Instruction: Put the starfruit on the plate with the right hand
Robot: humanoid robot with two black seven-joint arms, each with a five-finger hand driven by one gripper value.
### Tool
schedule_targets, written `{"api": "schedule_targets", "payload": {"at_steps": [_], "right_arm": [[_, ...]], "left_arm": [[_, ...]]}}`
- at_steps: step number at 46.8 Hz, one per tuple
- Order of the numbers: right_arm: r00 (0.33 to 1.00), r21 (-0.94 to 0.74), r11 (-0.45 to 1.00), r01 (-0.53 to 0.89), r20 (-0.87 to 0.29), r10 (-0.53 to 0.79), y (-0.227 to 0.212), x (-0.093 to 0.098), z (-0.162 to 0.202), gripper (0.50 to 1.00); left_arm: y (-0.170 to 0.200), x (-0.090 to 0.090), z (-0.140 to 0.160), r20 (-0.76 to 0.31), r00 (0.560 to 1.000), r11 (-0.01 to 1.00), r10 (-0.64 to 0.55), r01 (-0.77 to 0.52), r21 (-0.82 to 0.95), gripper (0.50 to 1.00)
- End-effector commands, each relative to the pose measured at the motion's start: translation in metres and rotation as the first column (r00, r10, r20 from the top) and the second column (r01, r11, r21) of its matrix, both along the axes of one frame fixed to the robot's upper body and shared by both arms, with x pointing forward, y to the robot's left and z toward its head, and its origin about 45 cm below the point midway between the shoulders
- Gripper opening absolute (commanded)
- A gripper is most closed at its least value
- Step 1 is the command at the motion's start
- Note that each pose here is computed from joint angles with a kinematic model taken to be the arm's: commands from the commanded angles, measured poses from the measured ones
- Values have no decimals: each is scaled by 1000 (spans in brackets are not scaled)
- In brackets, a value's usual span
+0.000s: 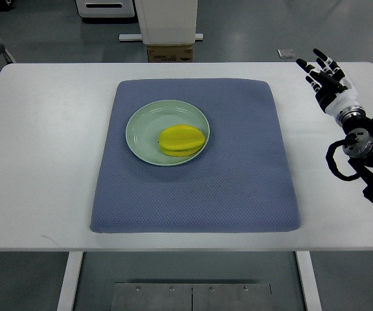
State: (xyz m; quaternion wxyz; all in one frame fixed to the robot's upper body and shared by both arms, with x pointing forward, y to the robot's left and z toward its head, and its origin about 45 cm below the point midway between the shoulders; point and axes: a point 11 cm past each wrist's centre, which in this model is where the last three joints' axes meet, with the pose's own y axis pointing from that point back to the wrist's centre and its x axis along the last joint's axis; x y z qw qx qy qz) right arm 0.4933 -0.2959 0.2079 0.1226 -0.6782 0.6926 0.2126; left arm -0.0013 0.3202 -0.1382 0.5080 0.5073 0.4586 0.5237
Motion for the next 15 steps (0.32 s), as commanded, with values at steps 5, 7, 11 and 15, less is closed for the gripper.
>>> {"api": "schedule_targets", "payload": {"at_steps": [5,7,11,15], "right_arm": [[1000,29,999,16,-15,-16,-2,-2,-5,1000],[1000,43,999,26,-17,-25,-4,-2,-6,1000],[998,65,997,51,-26,-49,-8,-3,-8,1000],[998,68,996,64,-33,-61,-11,-3,-11,1000]], "left_arm": [[0,0,0,0,1000,1000,0,0,0,1000],[0,0,0,1,1000,1000,0,0,0,1000],[0,0,0,0,1000,1000,0,0,0,1000],[0,0,0,0,1000,1000,0,0,0,1000]]}}
